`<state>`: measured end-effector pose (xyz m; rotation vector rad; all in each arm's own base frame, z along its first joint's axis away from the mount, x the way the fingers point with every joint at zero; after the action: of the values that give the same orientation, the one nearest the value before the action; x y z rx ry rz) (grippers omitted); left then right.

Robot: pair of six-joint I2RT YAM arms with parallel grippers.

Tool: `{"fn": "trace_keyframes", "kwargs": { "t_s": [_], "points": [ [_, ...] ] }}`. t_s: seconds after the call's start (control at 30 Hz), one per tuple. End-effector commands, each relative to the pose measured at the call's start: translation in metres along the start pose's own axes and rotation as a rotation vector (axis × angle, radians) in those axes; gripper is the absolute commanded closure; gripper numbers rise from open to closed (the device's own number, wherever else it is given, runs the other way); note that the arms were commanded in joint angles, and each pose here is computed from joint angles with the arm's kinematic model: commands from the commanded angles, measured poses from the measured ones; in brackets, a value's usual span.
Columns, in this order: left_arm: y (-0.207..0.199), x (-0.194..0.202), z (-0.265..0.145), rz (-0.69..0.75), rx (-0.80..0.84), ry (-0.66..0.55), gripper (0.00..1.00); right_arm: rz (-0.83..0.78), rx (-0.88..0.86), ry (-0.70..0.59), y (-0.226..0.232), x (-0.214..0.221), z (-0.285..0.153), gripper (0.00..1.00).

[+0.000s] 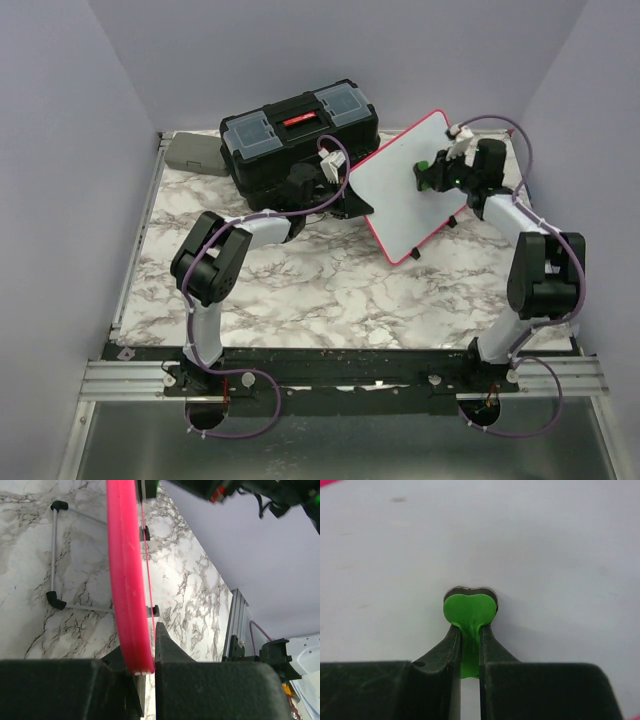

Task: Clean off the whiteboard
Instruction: Erase the whiteboard at the whiteboard stand.

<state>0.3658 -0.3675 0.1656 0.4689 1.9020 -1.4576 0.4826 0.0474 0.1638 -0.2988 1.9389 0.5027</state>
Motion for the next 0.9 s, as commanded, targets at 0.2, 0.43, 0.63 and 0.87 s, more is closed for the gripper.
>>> {"fn": "trace_keyframes", "kwargs": {
  "t_s": [0.2,0.43,0.63,0.87],
  "points": [
    [-0.020,0.023,-0.002,-0.031,0.084,0.087,1.00,-0.127,-0.211,0.051,0.113,0.008,0.011,0.99],
    [-0.021,0.025,-0.005,-0.026,0.081,0.089,1.00,-0.007,0.108,-0.033,0.005,-0.040,0.033,0.99],
    [-0.021,0.026,-0.004,-0.027,0.086,0.089,1.00,-0.028,0.188,-0.079,-0.019,-0.061,0.040,0.99],
    [-0.020,0.023,-0.002,-0.026,0.088,0.086,1.00,-0.162,-0.214,0.079,0.076,-0.020,0.036,0.99]
  ]
}}
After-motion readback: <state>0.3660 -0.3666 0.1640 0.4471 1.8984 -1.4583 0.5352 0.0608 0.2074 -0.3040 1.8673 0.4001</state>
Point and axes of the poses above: each gripper's point midway between its finger pads, its own z axis out along the fingers, its own y axis along the line the jaws close on, x = y × z, the point moved 2 cm from there along -z, back along the fingers, and after that the axes turned 3 degrees about z, right-handed, at the moved point
